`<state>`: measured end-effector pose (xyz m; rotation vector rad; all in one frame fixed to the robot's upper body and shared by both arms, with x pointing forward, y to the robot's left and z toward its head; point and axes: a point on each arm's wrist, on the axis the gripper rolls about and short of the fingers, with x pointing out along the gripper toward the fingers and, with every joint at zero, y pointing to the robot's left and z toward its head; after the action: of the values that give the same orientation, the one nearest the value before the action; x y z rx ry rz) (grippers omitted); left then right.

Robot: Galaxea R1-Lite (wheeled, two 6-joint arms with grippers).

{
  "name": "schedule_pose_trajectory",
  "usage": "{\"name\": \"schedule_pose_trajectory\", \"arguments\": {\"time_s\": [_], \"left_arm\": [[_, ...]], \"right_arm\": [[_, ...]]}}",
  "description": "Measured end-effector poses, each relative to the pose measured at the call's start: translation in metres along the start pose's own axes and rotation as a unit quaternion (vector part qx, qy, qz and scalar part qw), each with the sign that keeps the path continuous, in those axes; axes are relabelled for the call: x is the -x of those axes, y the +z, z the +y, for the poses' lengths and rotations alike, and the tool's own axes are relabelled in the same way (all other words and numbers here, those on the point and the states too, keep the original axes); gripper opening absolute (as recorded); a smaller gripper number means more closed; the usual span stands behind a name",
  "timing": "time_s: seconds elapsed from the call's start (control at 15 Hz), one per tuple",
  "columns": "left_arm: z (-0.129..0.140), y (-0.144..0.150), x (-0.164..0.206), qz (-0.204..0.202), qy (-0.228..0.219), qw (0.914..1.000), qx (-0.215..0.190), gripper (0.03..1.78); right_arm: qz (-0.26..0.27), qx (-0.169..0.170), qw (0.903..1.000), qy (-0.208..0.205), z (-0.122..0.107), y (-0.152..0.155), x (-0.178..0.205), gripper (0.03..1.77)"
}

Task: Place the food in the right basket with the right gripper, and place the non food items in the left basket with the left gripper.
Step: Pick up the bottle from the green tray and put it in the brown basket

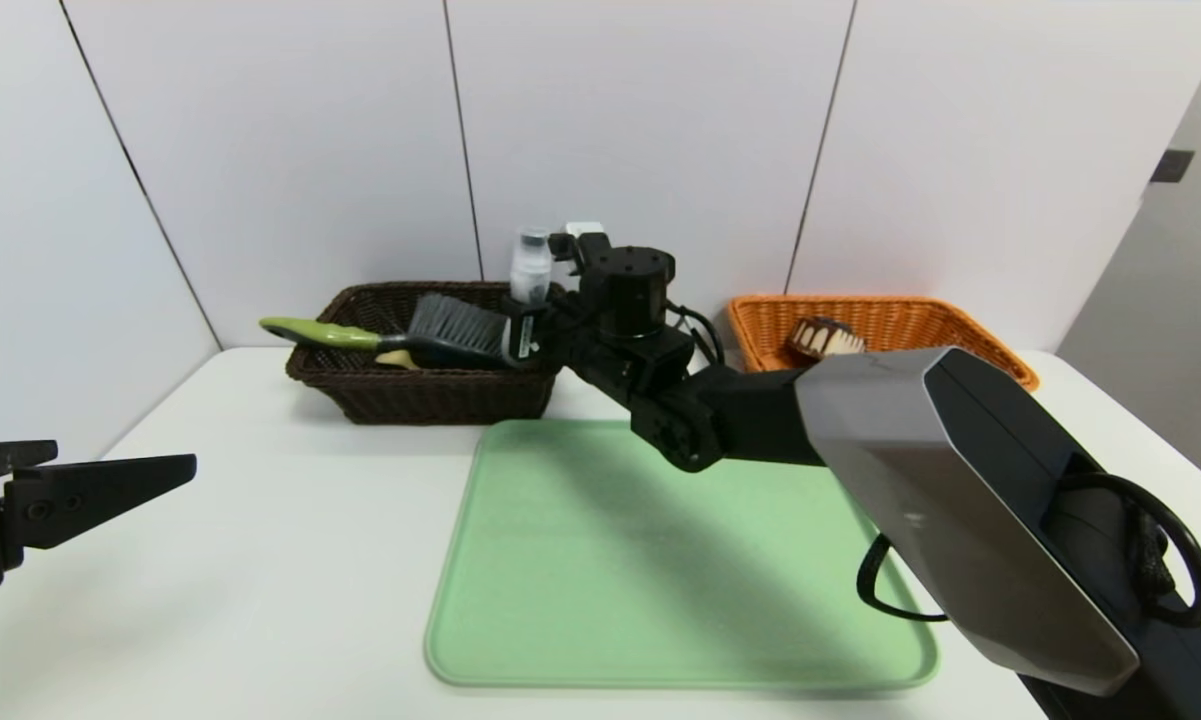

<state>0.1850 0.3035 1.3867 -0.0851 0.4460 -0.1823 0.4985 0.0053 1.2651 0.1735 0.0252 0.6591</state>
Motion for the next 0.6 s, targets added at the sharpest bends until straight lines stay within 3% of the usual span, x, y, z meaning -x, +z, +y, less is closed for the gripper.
{"name": "schedule_pose_trajectory", "arguments": {"time_s": [0.13,0.33,0.6], "left_arm": [[0.0001,-0.0001,0.0005,0.000,0.000,1.0000,0.000,1.69],[0.0001,-0.0001,0.0009,-0.001,-0.001,1.0000,0.000,1.69],[0.0006,-0.0024,0.0012,0.000,0.000,1.0000,0.000,1.69]], "right_arm": [[0.001,0.001,1.0000,-0.001,-0.0008,-0.0004,-0.0002,0.56],[0.000,0.006,1.0000,-0.001,-0.0012,-0.0009,-0.0004,0.94],[0.002,0.009,1.0000,-0.001,-0.0017,-0.0026,-0.0009,1.25]]}}
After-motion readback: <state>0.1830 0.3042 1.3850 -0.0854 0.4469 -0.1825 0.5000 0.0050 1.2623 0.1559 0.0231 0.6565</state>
